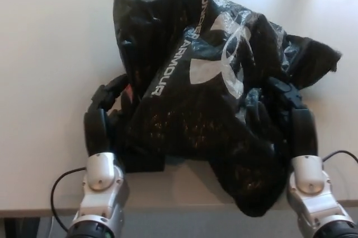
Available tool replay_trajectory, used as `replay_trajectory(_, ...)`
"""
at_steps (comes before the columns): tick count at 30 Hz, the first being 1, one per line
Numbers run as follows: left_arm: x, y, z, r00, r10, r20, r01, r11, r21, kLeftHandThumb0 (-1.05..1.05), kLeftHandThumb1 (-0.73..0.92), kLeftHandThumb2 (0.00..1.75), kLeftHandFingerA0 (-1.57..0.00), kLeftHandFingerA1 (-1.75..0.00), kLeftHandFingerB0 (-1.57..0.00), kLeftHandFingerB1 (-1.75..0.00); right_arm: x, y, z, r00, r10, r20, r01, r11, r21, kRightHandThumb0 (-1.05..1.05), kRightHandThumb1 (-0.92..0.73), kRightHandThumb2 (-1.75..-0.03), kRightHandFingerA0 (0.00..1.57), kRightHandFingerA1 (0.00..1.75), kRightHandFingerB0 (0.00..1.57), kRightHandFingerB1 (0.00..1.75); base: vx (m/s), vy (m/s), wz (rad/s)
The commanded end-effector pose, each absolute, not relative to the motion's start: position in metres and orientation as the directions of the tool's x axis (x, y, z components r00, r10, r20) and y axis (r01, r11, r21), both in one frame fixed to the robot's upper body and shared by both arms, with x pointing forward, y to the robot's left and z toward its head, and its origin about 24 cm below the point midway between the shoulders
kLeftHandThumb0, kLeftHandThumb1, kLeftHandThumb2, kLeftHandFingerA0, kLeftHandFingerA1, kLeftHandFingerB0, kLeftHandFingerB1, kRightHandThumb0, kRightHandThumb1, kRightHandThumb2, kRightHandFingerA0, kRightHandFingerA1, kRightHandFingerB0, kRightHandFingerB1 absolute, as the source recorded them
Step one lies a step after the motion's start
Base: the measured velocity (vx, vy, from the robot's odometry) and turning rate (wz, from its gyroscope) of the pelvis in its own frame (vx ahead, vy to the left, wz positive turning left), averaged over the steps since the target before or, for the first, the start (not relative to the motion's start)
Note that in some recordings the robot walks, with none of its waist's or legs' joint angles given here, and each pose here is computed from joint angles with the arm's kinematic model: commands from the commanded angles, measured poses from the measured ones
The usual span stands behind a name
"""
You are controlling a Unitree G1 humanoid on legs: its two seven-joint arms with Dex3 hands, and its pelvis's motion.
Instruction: A plastic bag is kept in the middle of the desk and the robot uses both its hands to grab the bag from the left and right and brings its hands close together to compress the bag
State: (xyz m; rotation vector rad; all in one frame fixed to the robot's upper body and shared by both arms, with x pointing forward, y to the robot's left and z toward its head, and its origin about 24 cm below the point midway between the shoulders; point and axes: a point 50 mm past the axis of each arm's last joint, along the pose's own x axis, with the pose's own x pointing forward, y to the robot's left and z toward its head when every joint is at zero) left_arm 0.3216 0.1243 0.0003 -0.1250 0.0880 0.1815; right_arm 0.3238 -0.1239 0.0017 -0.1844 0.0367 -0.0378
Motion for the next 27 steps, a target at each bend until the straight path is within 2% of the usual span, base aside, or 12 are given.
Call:
replay_trajectory(1,0.313,0.107,-0.007,0.978,0.175,-0.113,-0.188,0.976,-0.108,-0.58,0.92,0.84,-0.26,-0.44,-0.24,-0.35,0.315,-0.095,-0.008,0.996,0.033,-0.078,-0.048,0.981,-0.190,-0.71,-0.92,-0.71,0.28,0.42,0.21,0.32,0.00,0.000,0.00)
replay_trajectory(10,0.308,0.090,-0.007,0.990,0.107,-0.093,-0.121,0.979,-0.164,-0.58,0.92,0.89,-0.11,-0.40,-0.15,-0.38,0.313,-0.076,-0.003,0.994,0.102,-0.046,-0.108,0.982,-0.154,-0.70,-0.92,-0.74,0.22,0.43,0.16,0.32,0.00,0.000,0.00)
replay_trajectory(11,0.308,0.089,-0.007,0.990,0.105,-0.094,-0.122,0.975,-0.188,-0.54,0.92,0.84,-0.12,-0.38,-0.14,-0.36,0.313,-0.075,-0.002,0.994,0.105,-0.043,-0.110,0.982,-0.154,-0.70,-0.80,-1.03,0.18,0.49,0.13,0.43,0.00,0.000,0.00)
replay_trajectory(12,0.308,0.088,-0.007,0.990,0.104,-0.095,-0.122,0.973,-0.198,-0.54,0.92,0.84,-0.12,-0.38,-0.14,-0.36,0.313,-0.074,-0.002,0.994,0.106,-0.042,-0.111,0.982,-0.154,-0.70,-0.80,-1.03,0.18,0.49,0.13,0.43,0.00,0.000,0.00)
replay_trajectory(13,0.308,0.088,-0.006,0.991,0.097,-0.094,-0.112,0.977,-0.183,-0.59,0.92,0.90,-0.14,-0.41,-0.12,-0.36,0.314,-0.075,-0.001,0.993,0.114,-0.036,-0.118,0.981,-0.152,-0.70,-0.80,-1.03,0.17,0.48,0.11,0.43,0.00,0.000,0.00)
replay_trajectory(14,0.309,0.087,-0.006,0.991,0.092,-0.095,-0.106,0.981,-0.163,-0.27,0.71,1.22,-0.01,-0.50,-0.01,-0.47,0.314,-0.075,0.000,0.993,0.118,-0.030,-0.121,0.981,-0.151,-0.70,-0.80,-1.03,0.17,0.48,0.12,0.44,0.00,0.000,0.00)
replay_trajectory(16,0.309,0.088,-0.006,0.992,0.084,-0.093,-0.098,0.982,-0.160,-0.28,0.71,1.22,0.00,-0.50,0.00,-0.47,0.315,-0.077,0.000,0.992,0.120,-0.028,-0.123,0.981,-0.148,-0.70,-0.80,-1.03,0.17,0.48,0.12,0.44,0.00,0.000,0.00)
replay_trajectory(17,0.311,0.089,-0.004,0.993,0.075,-0.090,-0.089,0.983,-0.159,-0.56,0.92,0.85,-0.13,-0.40,-0.12,-0.35,0.316,-0.080,0.001,0.993,0.116,-0.028,-0.119,0.982,-0.147,-0.71,-0.92,-0.73,0.21,0.42,0.16,0.33,0.00,0.000,0.00)
replay_trajectory(20,0.321,0.102,0.006,0.996,0.066,-0.059,-0.073,0.990,-0.124,-0.62,0.92,0.78,-0.18,-0.46,-0.20,-0.37,0.322,-0.101,0.006,0.997,0.077,-0.022,-0.079,0.984,-0.159,-0.64,-0.92,-0.70,0.24,0.42,0.18,0.32,0.00,0.000,0.00)
replay_trajectory(23,0.329,0.125,0.018,0.996,0.088,-0.014,-0.089,0.992,-0.085,-0.57,0.92,0.80,-0.23,-0.45,-0.20,-0.34,0.325,-0.128,0.011,1.000,0.029,-0.003,-0.029,0.980,-0.196,-0.67,-0.92,-0.68,0.26,0.41,0.20,0.32,0.00,0.000,0.00)
replay_trajectory(25,0.339,0.160,0.045,0.989,0.127,0.081,-0.124,0.991,-0.043,-0.58,0.92,0.74,-0.27,-0.47,-0.23,-0.36,0.333,-0.174,0.029,0.998,-0.041,0.038,0.049,0.975,-0.219,-0.66,-0.91,-0.67,0.26,0.38,0.19,0.31,0.00,0.000,0.00)
replay_trajectory(27,0.342,0.176,0.058,0.982,0.146,0.118,-0.144,0.989,-0.026,-0.59,0.92,0.68,-0.32,-0.46,-0.27,-0.34,0.335,-0.192,0.040,0.995,-0.071,0.073,0.087,0.967,-0.238,-0.70,-0.91,-0.68,0.27,0.40,0.21,0.32,0.00,0.000,0.00)
